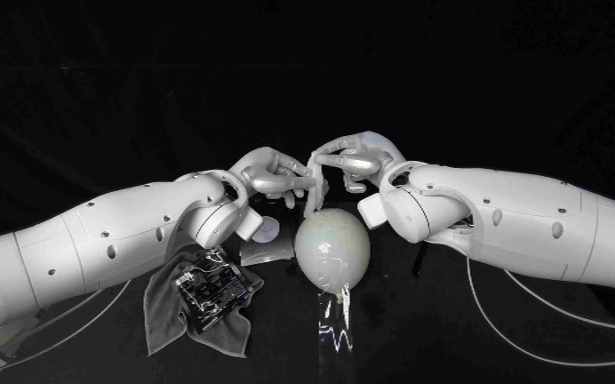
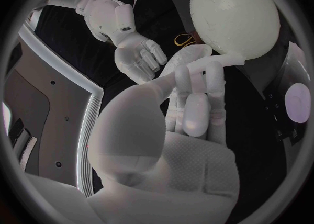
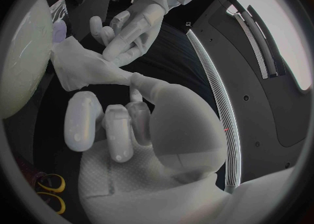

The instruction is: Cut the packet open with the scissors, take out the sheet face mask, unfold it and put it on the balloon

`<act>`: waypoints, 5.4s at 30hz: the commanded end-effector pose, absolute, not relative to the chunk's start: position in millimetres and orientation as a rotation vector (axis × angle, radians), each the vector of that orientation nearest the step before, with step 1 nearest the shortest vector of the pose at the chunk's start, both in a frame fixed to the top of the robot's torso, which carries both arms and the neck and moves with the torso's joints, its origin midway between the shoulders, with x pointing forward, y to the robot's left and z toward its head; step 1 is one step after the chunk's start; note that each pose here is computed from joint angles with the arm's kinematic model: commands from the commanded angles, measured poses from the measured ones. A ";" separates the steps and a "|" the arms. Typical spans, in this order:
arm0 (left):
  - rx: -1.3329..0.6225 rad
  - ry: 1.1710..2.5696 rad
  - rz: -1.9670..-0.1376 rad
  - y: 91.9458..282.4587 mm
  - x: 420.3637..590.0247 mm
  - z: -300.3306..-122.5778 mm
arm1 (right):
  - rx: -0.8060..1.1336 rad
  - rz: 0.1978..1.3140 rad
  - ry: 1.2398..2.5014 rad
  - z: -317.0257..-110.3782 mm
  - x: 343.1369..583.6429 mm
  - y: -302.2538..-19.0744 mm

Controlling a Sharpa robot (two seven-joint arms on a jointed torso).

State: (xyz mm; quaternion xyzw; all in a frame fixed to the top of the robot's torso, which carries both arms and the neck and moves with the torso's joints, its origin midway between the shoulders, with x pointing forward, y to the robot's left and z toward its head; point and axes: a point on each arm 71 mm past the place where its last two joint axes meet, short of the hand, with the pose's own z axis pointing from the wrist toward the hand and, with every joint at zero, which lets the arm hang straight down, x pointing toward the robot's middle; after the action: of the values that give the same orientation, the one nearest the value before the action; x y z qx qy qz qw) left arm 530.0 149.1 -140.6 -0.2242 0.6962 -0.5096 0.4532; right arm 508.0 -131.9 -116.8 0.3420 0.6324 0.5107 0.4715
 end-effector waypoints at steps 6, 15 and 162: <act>-0.544 1.685 -1.278 149.0 530.1 -137.6 | 0.815 1.254 1.536 -115.0 509.2 -134.9; -0.570 1.672 -1.295 149.1 529.8 -137.2 | 0.817 1.242 1.543 -115.9 510.8 -139.0; -1.163 1.528 -1.290 214.7 564.7 -148.6 | 0.778 1.012 1.476 -102.2 542.9 -209.3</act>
State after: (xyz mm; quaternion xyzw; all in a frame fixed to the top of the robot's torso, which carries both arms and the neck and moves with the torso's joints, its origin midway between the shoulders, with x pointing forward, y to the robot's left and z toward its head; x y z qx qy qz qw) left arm 564.8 217.7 -150.6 -0.4658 0.6056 -0.4994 0.4085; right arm 542.9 -211.0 -105.7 0.3397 0.6316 0.4236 0.5534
